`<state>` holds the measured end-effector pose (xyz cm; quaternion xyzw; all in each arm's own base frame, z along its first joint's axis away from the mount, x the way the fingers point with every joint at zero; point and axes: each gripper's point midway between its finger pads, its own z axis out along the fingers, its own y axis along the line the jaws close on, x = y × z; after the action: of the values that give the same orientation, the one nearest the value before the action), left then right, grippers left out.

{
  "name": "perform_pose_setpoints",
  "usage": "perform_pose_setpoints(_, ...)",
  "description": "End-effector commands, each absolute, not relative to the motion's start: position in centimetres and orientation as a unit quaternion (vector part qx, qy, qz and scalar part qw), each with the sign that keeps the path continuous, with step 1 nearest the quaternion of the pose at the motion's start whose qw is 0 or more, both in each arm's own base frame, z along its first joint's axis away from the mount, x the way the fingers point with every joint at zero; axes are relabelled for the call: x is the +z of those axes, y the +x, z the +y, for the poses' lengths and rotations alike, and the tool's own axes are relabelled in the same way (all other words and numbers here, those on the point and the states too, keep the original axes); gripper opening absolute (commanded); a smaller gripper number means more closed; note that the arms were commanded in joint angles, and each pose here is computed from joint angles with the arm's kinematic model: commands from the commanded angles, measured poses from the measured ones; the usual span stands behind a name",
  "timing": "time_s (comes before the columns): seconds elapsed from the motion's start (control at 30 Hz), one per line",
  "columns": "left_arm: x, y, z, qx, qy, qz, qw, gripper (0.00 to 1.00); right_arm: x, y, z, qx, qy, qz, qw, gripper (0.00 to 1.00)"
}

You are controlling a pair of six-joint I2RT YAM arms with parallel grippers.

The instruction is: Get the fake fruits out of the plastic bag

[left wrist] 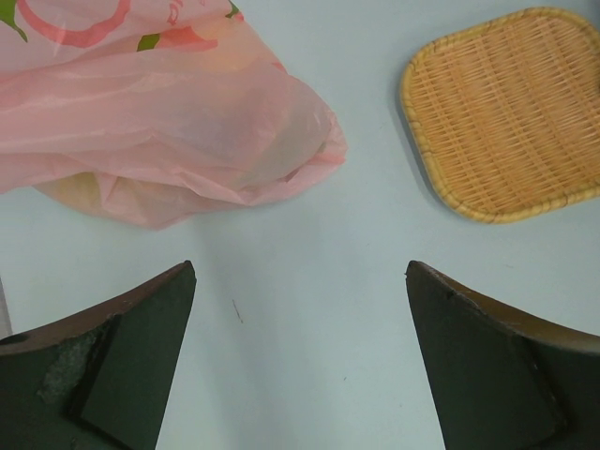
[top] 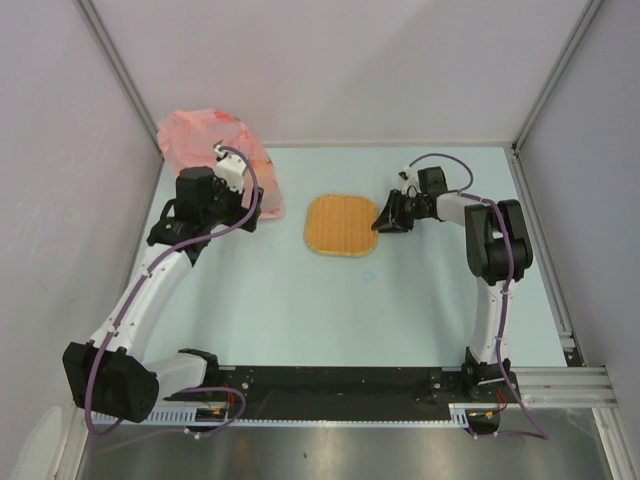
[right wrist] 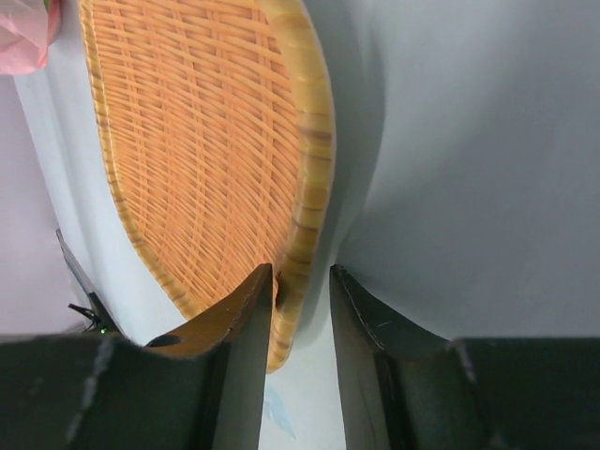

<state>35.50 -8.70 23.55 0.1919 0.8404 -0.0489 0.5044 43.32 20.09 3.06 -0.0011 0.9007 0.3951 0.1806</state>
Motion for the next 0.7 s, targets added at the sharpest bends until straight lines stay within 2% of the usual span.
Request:
perform_pose_setpoints(0.0, 26.6, 35.4, -8.4, -0.036, 0.202, 0.818, 0.537, 1.0, 2.5, 42.9, 21.4, 0.405, -0.012, 0.899, 0.166, 0.3)
perform_pose_setpoints(0.07, 26.7, 35.1, -8.4, -0.035, 0.203, 0.816, 0.54, 1.0, 2.7, 42.8, 21.5, 0.404, -0.019, 0.899, 0.168, 0.19)
perform_pose_setpoints(0.1, 26.8, 35.0, -8.4, -0.036, 0.202, 0.815, 0.542, 1.0, 2.7, 42.5, 21.4, 0.4, -0.019, 0.902, 0.164, 0.05)
perform_pose_setpoints(0.13, 27.1, 34.8, -8.4, -0.035, 0.202, 0.813, 0.545, 1.0, 2.8, 42.4, 21.3, 0.393, -0.028, 0.904, 0.168, 0.0)
perform_pose_setpoints(0.27, 27.4, 34.2, -8.4, -0.042, 0.203, 0.804, 0.557, 1.0, 3.0, 40.7, 20.2, 0.371, -0.058, 0.912, 0.166, 0.0)
perform_pose_setpoints(0.53, 28.4, 32.1, -10.0, -0.096, 0.214, 0.787, 0.571, 1.0, 2.3, 31.3, 17.4, 0.306, -0.101, 0.939, 0.121, 0.0)
perform_pose_setpoints(0.67, 28.0, 31.0, -10.3, -0.107, 0.225, 0.788, 0.564, 1.0, 2.8, 28.4, 16.6, 0.284, -0.109, 0.944, 0.126, 0.0)
